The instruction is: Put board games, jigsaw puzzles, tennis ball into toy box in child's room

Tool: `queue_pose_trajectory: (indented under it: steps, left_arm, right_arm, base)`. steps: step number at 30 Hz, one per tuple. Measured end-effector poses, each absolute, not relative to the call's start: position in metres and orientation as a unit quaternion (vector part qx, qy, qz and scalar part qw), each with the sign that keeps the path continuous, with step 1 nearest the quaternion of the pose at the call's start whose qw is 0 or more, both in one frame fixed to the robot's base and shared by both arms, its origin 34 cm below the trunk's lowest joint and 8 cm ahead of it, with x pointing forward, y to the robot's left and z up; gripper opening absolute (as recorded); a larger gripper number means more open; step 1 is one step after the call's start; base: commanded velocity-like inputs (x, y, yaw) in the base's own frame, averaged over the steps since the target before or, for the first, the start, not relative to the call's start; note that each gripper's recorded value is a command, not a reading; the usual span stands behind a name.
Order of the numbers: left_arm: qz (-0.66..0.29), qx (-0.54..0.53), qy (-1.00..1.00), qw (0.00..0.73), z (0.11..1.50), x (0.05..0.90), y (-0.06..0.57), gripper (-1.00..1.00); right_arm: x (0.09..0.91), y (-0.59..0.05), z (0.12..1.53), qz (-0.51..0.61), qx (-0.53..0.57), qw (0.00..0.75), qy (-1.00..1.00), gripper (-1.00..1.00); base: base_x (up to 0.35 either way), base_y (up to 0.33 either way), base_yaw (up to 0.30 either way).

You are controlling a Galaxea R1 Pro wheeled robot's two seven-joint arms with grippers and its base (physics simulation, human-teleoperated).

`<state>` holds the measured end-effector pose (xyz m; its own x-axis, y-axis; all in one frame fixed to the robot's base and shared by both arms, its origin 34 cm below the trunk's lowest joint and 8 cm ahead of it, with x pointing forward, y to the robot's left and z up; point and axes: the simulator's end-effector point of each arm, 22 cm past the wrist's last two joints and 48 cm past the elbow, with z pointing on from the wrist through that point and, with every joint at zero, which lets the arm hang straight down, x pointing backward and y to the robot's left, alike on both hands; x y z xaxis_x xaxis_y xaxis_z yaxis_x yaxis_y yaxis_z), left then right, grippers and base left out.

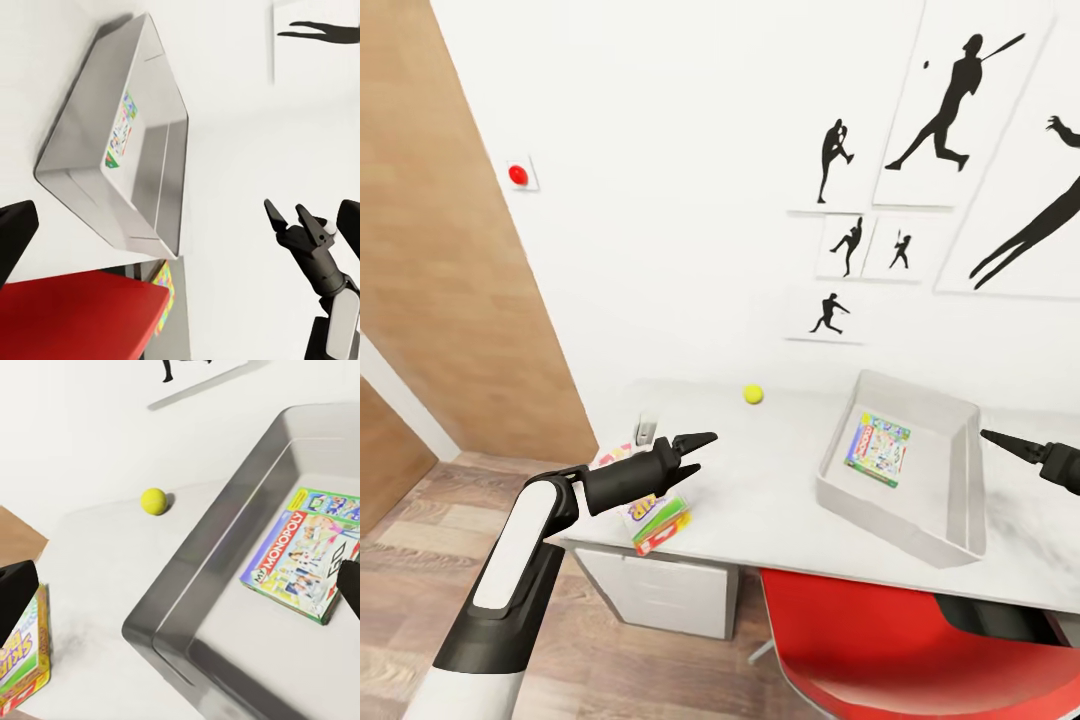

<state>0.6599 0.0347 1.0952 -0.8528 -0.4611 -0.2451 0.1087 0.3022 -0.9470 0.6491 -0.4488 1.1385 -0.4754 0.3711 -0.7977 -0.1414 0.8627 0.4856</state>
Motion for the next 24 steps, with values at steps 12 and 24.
queue_pose_trajectory:
  steps: [12,24]
  left_arm:
    - [-0.580,-0.110,0.767,0.252,1.103,0.658,0.035,1.00]
    - [-0.580,-0.107,0.766,0.256,1.110,0.657,0.035,1.00]
  right_arm:
    - [0.649,-0.446,1.144,0.252,0.066,0.510,0.820,1.00]
    - [0.650,-0.431,1.144,0.257,0.050,0.504,0.823,1.00]
  base:
    - [0.000,0.000,0.214]
    - [0.000,0.000,0.225]
